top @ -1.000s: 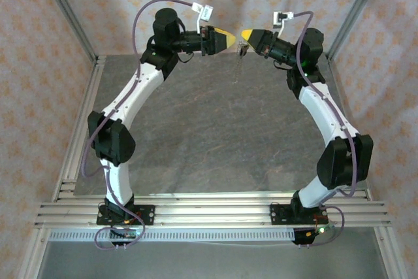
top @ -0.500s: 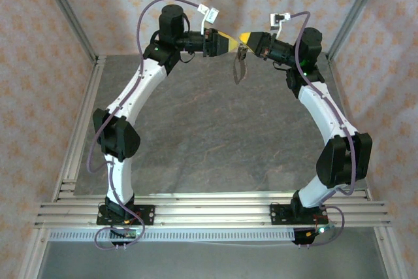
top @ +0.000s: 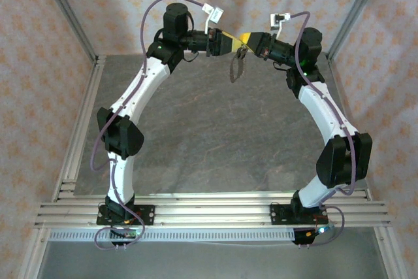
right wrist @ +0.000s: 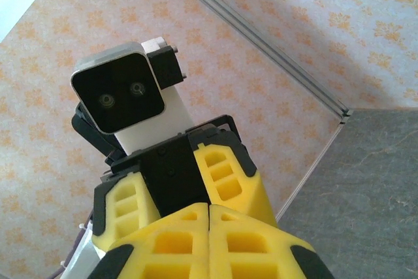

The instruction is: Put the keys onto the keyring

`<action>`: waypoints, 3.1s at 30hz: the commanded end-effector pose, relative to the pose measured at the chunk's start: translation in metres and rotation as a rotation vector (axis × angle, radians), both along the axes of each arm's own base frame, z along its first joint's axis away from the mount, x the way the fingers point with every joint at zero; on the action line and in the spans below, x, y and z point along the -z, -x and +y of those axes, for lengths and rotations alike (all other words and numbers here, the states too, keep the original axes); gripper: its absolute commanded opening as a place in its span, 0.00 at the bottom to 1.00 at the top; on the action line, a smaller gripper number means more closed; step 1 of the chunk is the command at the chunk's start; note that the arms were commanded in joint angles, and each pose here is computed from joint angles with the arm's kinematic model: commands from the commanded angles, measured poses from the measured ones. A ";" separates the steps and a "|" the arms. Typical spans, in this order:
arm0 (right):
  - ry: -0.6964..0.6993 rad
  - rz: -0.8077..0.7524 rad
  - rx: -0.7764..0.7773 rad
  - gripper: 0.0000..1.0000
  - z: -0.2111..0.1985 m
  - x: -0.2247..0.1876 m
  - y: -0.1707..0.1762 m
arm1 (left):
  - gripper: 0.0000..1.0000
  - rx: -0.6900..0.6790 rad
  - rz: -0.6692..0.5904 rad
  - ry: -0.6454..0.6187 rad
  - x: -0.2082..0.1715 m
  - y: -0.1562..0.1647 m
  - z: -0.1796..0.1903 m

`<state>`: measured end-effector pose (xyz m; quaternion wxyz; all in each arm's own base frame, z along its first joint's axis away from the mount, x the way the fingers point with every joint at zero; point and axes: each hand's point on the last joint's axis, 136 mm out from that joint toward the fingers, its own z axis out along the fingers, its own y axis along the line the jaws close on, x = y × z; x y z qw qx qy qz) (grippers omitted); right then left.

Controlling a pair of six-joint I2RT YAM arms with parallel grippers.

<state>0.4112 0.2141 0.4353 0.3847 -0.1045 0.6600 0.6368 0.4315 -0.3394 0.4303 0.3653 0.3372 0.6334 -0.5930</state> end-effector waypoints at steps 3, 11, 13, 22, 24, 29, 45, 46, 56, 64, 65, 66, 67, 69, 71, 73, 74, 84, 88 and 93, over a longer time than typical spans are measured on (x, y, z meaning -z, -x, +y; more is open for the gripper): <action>0.001 -0.103 -0.010 0.00 -0.003 -0.024 0.011 | 0.26 0.044 -0.032 -0.001 -0.006 0.010 -0.005; 0.005 -0.100 -0.013 0.00 -0.003 -0.022 0.012 | 0.15 0.047 -0.036 0.000 -0.006 0.011 -0.008; 0.008 -0.100 -0.013 0.00 -0.003 -0.022 0.013 | 0.11 0.043 -0.042 0.005 -0.008 0.011 -0.009; 0.015 -0.096 0.045 0.02 -0.009 -0.024 0.010 | 0.00 -0.038 -0.035 0.066 -0.019 -0.001 -0.007; 0.009 -0.096 0.081 0.19 -0.013 -0.026 0.009 | 0.00 -0.065 -0.016 0.097 -0.022 -0.004 -0.006; -0.029 -0.091 0.247 0.38 -0.042 -0.030 0.006 | 0.00 -0.126 -0.007 0.158 -0.028 -0.007 -0.001; -0.021 -0.125 0.389 0.46 -0.050 0.017 0.034 | 0.00 -0.168 -0.036 0.220 -0.046 0.013 0.001; -0.011 -0.134 0.386 0.47 -0.049 0.018 0.033 | 0.00 -0.160 -0.038 0.222 -0.047 0.015 0.000; -0.006 -0.233 0.267 0.46 -0.032 -0.001 0.047 | 0.00 -0.125 -0.042 0.220 -0.051 0.025 -0.004; -0.006 -0.259 0.228 0.45 -0.022 -0.009 0.045 | 0.00 -0.100 -0.041 0.221 -0.052 0.030 -0.008; -0.008 -0.262 0.227 0.45 -0.022 -0.010 0.044 | 0.00 -0.098 -0.040 0.221 -0.052 0.031 -0.008; -0.010 -0.264 0.223 0.44 -0.021 -0.012 0.043 | 0.00 -0.096 -0.039 0.220 -0.051 0.031 -0.008; -0.011 -0.262 0.220 0.44 -0.020 -0.012 0.042 | 0.00 -0.095 -0.041 0.221 -0.052 0.031 -0.008; -0.020 -0.265 0.205 0.42 -0.018 -0.014 0.042 | 0.00 -0.093 -0.041 0.221 -0.052 0.032 -0.009; -0.030 -0.266 0.188 0.37 -0.016 -0.015 0.042 | 0.00 -0.094 -0.039 0.221 -0.052 0.031 -0.009; -0.037 -0.267 0.169 0.31 -0.013 -0.015 0.044 | 0.00 -0.093 -0.035 0.223 -0.051 0.031 -0.009; -0.041 -0.267 0.160 0.26 -0.012 -0.016 0.045 | 0.00 -0.093 -0.033 0.225 -0.051 0.030 -0.009; -0.043 -0.247 0.151 0.00 -0.014 -0.005 0.057 | 0.00 -0.106 -0.030 0.228 -0.051 0.027 -0.009; -0.023 -0.224 0.158 0.00 -0.015 0.006 0.059 | 0.00 -0.121 -0.038 0.238 -0.053 0.025 -0.008; -0.012 -0.180 0.157 0.00 -0.014 0.024 0.057 | 0.00 -0.127 -0.040 0.251 -0.055 0.024 -0.007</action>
